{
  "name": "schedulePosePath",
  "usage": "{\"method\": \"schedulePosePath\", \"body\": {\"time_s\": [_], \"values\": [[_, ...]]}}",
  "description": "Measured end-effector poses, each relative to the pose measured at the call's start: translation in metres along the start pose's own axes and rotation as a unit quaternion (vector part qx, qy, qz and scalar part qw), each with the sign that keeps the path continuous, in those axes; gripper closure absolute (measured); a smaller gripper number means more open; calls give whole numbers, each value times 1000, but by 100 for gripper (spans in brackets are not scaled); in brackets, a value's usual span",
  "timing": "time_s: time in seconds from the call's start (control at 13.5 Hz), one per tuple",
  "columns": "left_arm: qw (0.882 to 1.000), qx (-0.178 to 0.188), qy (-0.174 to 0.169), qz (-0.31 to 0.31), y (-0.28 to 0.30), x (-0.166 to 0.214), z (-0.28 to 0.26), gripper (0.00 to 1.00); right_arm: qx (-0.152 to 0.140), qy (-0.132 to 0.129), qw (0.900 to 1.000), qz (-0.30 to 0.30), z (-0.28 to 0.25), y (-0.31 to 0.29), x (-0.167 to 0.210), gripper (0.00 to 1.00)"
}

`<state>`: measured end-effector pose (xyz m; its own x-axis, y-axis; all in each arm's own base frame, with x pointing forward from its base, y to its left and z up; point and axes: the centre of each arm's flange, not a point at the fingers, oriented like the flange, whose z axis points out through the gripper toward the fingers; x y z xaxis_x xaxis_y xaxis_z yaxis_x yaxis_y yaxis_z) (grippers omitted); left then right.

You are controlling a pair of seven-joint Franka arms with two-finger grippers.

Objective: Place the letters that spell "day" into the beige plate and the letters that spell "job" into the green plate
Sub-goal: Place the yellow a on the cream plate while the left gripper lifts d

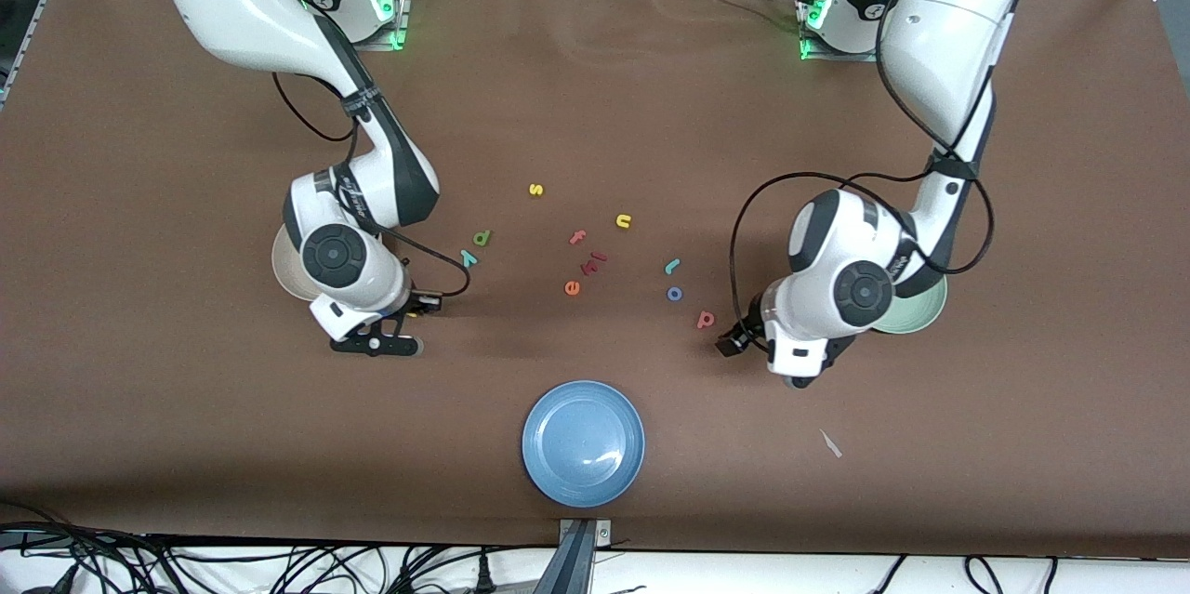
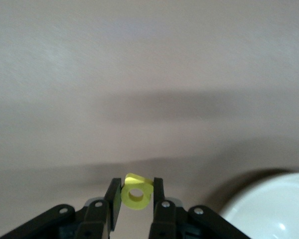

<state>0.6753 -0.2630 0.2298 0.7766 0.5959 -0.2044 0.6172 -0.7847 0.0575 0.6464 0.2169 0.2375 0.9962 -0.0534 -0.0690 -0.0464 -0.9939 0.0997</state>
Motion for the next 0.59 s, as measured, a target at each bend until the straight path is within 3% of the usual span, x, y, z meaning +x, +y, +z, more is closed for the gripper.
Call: {"method": "schedulePosePath", "body": {"time_s": [0.22, 0.37, 0.52, 0.59], "values": [[998, 10, -6, 65, 10, -19, 19, 14, -15, -31, 999, 4, 2, 54, -26, 70], [997, 16, -11, 79, 17, -34, 31, 18, -24, -50, 998, 10, 5, 98, -44, 70], [996, 21, -14, 86, 19, -41, 40, 31, -31, -68, 997, 20, 15, 125, -59, 70], [996, 23, -15, 90, 19, -40, 43, 31, -34, -77, 996, 24, 23, 131, -64, 70]]}}
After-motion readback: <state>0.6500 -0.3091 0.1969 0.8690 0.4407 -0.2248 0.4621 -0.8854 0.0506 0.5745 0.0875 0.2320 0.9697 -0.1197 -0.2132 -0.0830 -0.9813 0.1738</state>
